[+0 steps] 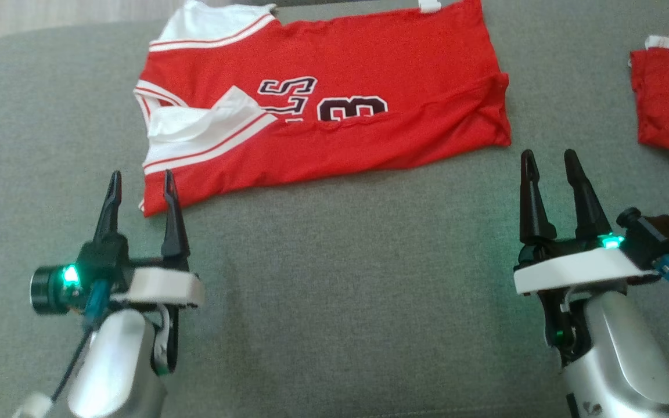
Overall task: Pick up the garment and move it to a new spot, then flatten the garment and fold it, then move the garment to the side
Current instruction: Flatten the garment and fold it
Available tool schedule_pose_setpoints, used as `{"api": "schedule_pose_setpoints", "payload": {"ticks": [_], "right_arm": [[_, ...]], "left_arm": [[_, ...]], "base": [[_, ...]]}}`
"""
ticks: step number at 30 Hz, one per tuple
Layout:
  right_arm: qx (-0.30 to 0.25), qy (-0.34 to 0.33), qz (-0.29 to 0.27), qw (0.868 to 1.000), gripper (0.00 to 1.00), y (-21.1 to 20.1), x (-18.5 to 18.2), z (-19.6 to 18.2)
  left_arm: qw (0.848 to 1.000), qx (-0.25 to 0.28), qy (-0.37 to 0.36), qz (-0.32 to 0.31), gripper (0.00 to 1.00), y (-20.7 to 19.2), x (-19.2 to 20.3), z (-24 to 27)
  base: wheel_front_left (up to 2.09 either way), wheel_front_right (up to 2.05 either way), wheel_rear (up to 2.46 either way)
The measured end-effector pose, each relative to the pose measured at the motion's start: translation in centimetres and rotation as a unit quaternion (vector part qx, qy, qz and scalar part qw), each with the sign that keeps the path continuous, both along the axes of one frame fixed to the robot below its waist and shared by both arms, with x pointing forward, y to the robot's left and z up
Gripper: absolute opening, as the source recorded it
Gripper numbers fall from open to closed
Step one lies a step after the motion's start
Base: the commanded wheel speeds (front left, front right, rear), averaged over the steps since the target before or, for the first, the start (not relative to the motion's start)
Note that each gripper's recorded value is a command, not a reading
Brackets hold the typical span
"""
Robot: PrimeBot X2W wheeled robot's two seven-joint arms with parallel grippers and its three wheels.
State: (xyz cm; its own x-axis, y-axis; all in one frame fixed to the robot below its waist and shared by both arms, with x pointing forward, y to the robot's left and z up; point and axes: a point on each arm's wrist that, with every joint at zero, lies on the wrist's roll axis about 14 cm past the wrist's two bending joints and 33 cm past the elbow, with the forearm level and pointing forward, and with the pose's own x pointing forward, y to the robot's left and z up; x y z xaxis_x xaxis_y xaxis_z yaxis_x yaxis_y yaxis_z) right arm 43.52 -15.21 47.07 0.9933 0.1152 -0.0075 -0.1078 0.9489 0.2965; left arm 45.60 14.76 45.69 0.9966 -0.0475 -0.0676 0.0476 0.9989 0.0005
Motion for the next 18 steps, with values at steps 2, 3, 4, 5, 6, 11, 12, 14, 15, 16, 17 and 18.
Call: {"api": "schedule_pose_setpoints", "payload": {"ticks": [2, 3, 4, 5, 6, 11, 12, 14, 15, 16, 17, 18], "right_arm": [[-0.001, 0.002, 0.0, 1.0, 1.0, 0.0, 0.2, -0.3], [-0.001, 0.003, 0.001, 1.0, 1.0, 0.0, 0.4, -0.4], [-0.001, 0.003, 0.001, 1.0, 1.0, 0.0, 0.4, -0.4], [-0.002, 0.004, 0.002, 1.0, 1.0, 0.1, 0.5, -0.5], [-0.002, 0.005, 0.002, 1.0, 1.0, 0.1, 0.7, -0.7], [-0.004, 0.011, 0.0, 1.0, 1.0, -0.2, 1.6, -1.5], [-0.004, 0.013, -0.001, 1.0, 1.0, -0.2, 1.6, -1.7], [-0.005, 0.021, -0.004, 1.0, 1.0, -0.4, 1.6, -2.3], [-0.005, 0.024, -0.005, 1.0, 1.0, -0.5, 1.6, -2.6], [-0.006, 0.026, -0.006, 1.0, 1.0, -0.6, 1.6, -2.7], [-0.006, 0.027, -0.008, 1.0, 1.0, -0.7, 1.6, -2.8], [-0.006, 0.028, -0.008, 1.0, 1.0, -0.8, 1.6, -2.8]], "left_arm": [[0.999, 0.009, 0.034, -0.002, 1.0, 0.1, 0.7, -1.8], [0.998, 0.019, 0.055, -0.003, 1.0, 0.2, 1.1, -2.8], [0.998, 0.019, 0.055, -0.003, 1.0, 0.2, 1.1, -2.8], [0.997, 0.031, 0.077, -0.004, 1.0, 0.4, 1.3, -3.9], [0.995, 0.036, 0.095, -0.003, 1.0, 0.7, 1.6, -4.8], [0.988, 0.052, 0.147, 0.002, 1.0, 1.4, 3.1, -7.7], [0.986, 0.055, 0.155, 0.004, 1.0, 1.5, 3.4, -8.2], [0.982, 0.061, 0.18, 0.006, 1.0, 1.8, 3.6, -9.5], [0.98, 0.063, 0.19, 0.006, 1.0, 1.9, 3.7, -10.0], [0.978, 0.064, 0.197, 0.006, 1.0, 1.9, 3.8, -10.3], [0.977, 0.065, 0.203, 0.004, 1.0, 1.8, 4.0, -10.5], [0.976, 0.065, 0.21, -0.002, 1.0, 1.6, 4.2, -10.7]], "base": [[0.0, 0.0, 0.0], [0.0, 0.0, 0.0], [0.0, 0.0, 0.0], [0.0, 0.0, 0.0], [0.0, 0.0, 0.0], [0.0, 0.0, 0.0], [0.0, 0.0, 0.0], [0.0, 0.0, 0.0], [0.0, 0.0, 0.0], [0.0, 0.0, 0.0], [0.0, 0.0, 0.0], [0.0, 0.0, 0.0]]}}
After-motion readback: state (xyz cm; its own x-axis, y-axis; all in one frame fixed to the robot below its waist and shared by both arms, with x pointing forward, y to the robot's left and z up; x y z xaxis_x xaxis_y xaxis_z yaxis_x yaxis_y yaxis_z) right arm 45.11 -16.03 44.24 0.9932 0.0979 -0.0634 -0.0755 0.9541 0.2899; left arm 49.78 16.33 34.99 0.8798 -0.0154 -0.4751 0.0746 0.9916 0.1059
